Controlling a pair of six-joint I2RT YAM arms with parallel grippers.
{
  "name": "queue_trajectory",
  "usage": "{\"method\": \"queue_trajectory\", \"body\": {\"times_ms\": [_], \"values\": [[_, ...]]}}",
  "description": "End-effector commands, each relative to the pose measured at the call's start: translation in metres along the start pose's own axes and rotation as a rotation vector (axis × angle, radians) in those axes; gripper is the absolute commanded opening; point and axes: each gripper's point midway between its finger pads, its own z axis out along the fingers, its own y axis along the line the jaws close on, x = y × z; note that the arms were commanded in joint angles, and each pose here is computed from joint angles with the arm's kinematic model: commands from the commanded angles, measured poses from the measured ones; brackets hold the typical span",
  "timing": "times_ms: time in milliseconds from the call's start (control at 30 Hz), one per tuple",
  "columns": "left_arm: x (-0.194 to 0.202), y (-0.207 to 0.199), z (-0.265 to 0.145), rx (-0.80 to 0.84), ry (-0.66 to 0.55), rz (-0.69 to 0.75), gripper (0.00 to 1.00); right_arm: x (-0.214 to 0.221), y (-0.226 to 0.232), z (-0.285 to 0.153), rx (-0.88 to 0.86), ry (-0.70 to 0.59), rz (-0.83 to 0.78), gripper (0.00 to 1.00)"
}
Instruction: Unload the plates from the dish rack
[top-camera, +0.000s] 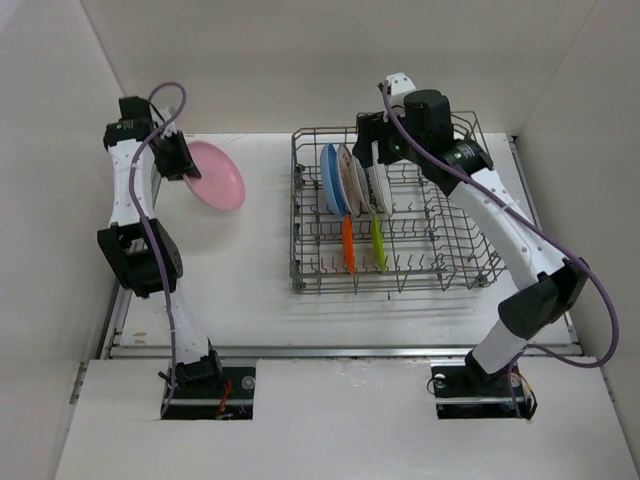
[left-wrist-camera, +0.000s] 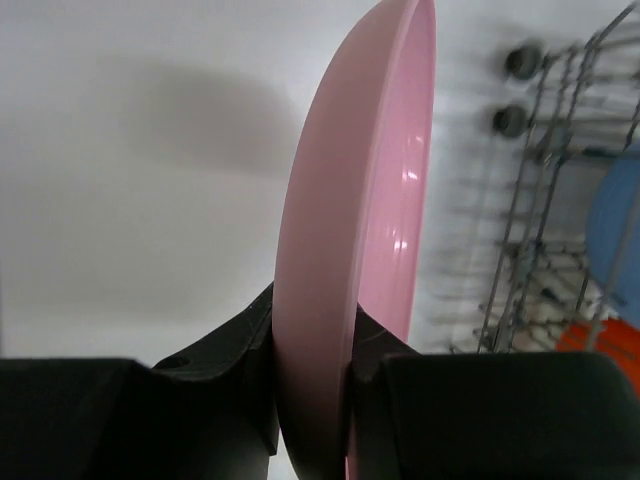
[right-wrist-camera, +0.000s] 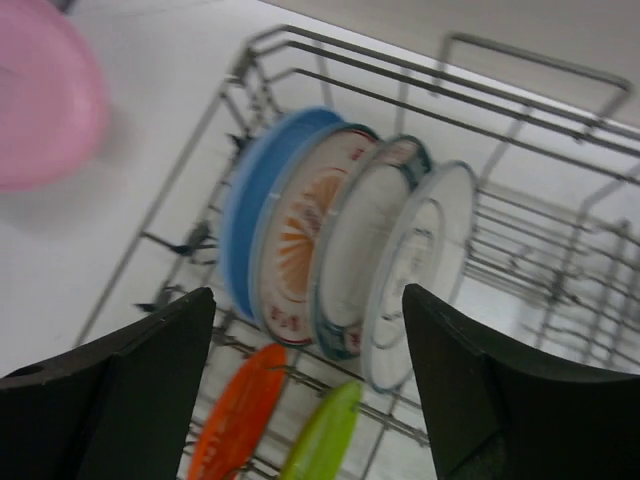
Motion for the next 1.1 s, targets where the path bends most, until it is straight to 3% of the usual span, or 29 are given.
{"method": "queue_trajectory", "body": {"times_ms": [0,200,300,367,400,467,700,767,933,1067], "values": [[0.037,-0.032,0.023,0.291,0.122,0.039,0.00,-0.043,0.045,-0.006,-0.211,-0.127,-0.028,0.80],[0.052,0.002,0.064,0.356,0.167,-0.092,0.00,-0.024,0.044,0.007,-0.196,-0.058,0.005,0.62],[0.061,0.017,0.083,0.387,0.211,-0.187,0.01,0.012,0.049,0.012,-0.201,0.037,0.001,0.51],[0.065,0.023,0.096,0.387,0.231,-0.188,0.12,0.030,0.051,0.014,-0.196,0.089,-0.003,0.51],[0.069,0.024,0.099,0.387,0.246,-0.190,0.12,0.035,0.050,0.010,-0.193,0.106,-0.003,0.51],[0.075,0.030,0.104,0.363,0.264,-0.188,0.20,0.059,0.056,0.007,-0.203,0.169,-0.012,0.58],[0.097,0.052,0.122,0.261,0.347,-0.211,0.25,0.092,0.049,-0.032,-0.161,0.224,0.022,0.73],[0.100,0.058,0.129,0.236,0.366,-0.216,0.27,0.091,0.043,-0.044,-0.125,0.212,0.053,0.74],[0.099,0.064,0.132,0.202,0.369,-0.210,0.35,0.138,0.019,-0.057,0.016,0.346,0.096,0.76],[0.095,0.064,0.133,0.201,0.361,-0.218,0.50,0.179,0.030,-0.050,-0.042,0.475,0.113,0.72]]}}
